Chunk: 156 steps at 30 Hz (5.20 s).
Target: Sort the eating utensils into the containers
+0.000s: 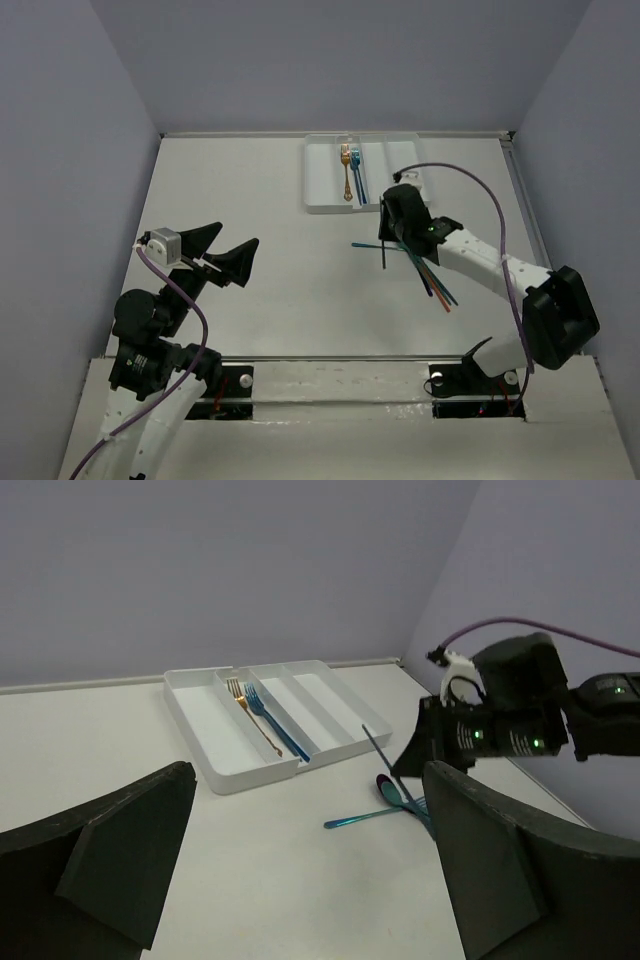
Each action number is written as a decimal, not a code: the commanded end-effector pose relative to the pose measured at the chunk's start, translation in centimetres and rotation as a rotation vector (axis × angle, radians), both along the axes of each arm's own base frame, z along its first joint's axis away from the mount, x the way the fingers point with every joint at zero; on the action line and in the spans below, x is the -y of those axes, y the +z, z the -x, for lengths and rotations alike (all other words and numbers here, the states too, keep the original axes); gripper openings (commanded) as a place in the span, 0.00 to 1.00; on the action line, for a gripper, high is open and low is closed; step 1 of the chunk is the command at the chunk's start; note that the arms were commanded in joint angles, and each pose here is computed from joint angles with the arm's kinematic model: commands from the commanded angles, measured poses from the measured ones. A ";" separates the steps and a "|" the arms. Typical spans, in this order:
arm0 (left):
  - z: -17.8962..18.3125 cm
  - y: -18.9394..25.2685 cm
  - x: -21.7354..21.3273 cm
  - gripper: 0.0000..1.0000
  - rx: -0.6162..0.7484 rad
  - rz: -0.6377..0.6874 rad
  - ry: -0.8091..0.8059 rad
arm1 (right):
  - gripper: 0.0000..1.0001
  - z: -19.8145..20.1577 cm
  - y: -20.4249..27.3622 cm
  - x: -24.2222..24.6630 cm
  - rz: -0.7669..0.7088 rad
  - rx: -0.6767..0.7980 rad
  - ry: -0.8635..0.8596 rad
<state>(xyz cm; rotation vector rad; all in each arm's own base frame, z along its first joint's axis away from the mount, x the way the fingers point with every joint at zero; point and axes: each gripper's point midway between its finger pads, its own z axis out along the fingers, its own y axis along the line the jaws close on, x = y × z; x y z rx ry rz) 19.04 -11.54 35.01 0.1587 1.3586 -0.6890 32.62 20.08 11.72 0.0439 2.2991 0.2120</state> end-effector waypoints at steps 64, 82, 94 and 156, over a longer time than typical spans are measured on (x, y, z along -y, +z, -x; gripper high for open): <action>1.2 2.5 0.2 0.99 0.084 0.015 -0.034 | 0.33 3.0 -5.2 11.2 -0.041 -0.217 -0.131; 0.9 2.2 0.4 0.99 0.070 0.009 -0.035 | 0.47 -0.8 -4.8 6.0 -0.107 -0.141 -0.096; 1.3 2.5 0.6 0.99 0.082 0.014 -0.054 | 0.33 1.2 -4.2 12.5 -0.001 -0.161 -0.289; 2.1 3.0 0.5 0.99 0.105 0.025 -0.058 | 0.24 3.1 -7.9 9.3 0.035 -0.363 -0.069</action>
